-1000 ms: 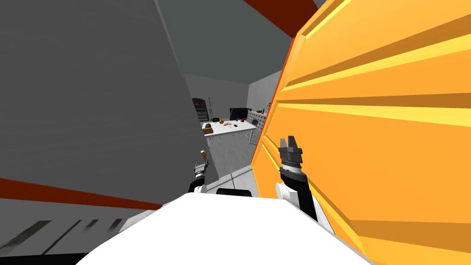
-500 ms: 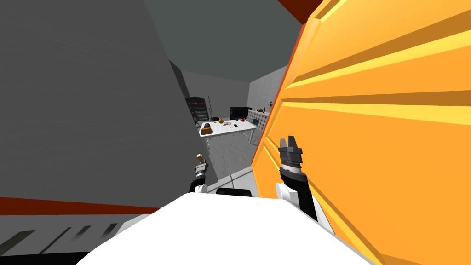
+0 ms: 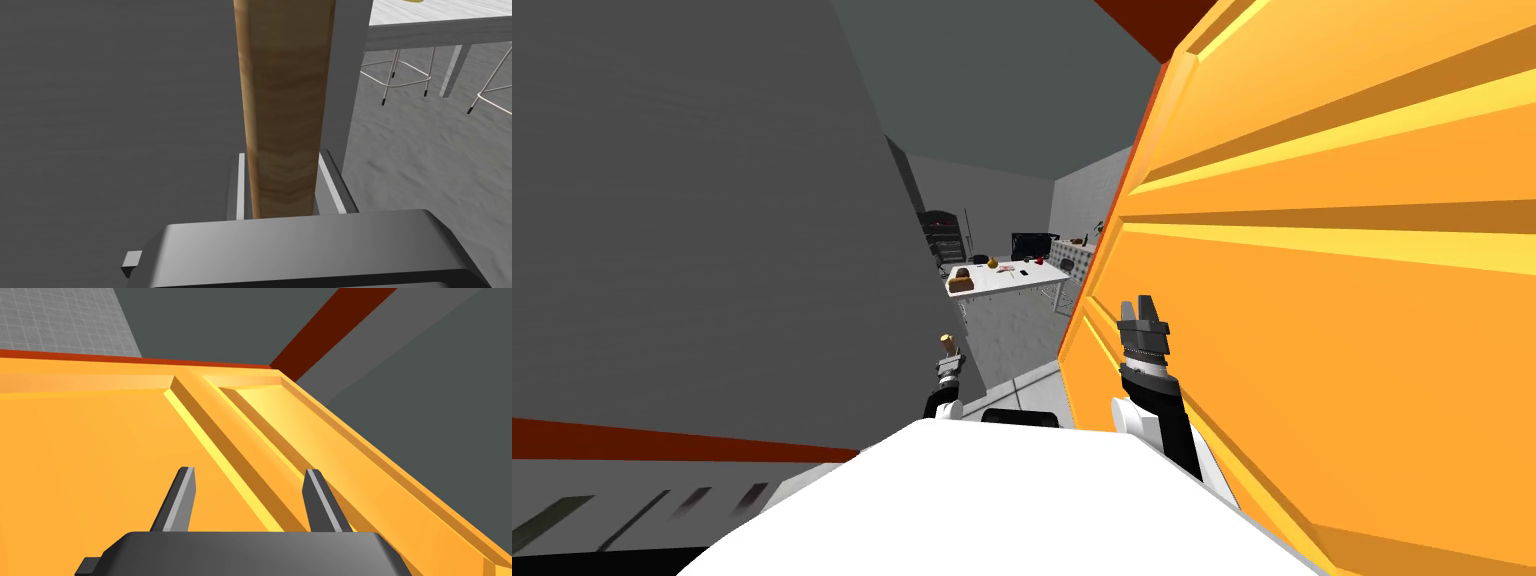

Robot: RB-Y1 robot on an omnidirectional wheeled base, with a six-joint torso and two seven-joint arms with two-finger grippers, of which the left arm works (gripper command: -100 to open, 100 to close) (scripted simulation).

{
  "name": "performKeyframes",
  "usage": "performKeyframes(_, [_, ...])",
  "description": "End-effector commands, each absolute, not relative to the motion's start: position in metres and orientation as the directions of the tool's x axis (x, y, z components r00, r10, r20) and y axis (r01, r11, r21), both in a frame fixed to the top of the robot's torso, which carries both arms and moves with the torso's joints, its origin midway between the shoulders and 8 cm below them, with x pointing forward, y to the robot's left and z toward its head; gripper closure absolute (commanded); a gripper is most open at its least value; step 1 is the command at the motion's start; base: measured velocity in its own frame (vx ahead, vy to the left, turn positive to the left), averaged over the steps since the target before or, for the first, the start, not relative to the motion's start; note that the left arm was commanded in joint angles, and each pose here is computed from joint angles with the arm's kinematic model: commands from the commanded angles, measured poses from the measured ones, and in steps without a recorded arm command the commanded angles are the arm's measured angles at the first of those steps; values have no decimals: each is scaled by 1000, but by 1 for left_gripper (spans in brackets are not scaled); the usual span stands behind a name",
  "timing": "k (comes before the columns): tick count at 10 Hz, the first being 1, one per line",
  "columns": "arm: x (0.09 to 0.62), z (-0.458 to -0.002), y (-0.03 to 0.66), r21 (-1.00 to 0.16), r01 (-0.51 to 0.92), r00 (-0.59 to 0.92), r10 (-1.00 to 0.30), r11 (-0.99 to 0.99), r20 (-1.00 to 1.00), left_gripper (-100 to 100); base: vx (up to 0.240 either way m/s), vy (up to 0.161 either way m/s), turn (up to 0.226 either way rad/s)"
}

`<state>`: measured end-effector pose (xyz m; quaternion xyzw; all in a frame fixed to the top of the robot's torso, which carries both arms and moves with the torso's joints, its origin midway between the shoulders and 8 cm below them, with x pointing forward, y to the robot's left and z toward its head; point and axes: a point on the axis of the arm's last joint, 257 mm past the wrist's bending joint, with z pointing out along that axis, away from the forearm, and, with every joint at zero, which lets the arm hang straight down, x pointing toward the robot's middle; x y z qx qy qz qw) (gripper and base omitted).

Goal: Pull the door open

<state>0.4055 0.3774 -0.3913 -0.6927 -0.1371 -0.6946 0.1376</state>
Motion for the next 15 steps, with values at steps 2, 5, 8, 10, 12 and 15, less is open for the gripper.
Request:
performKeyframes(2, [404, -393, 379, -2, 374, 2, -1, -927, 1000, 100, -193, 1, -38])
performKeyframes(5, [404, -393, 381, -1, 362, 1, -1, -932, 1000, 100, -235, -5, -89])
performKeyframes(8, [405, -392, 384, 0, 343, 0, 0, -939, 1000, 100, -227, 37, -181])
performKeyframes(10, [406, -392, 388, 0, 322, 0, 0, -947, 1000, 100, -198, 10, -256])
performKeyframes(12, [401, -396, 385, 3, 311, 9, 6, -950, 1000, 100, -92, -28, -122])
performKeyframes(15, [396, -395, 393, 2, 296, 5, 3, -955, 1000, 100, -163, -59, -118])
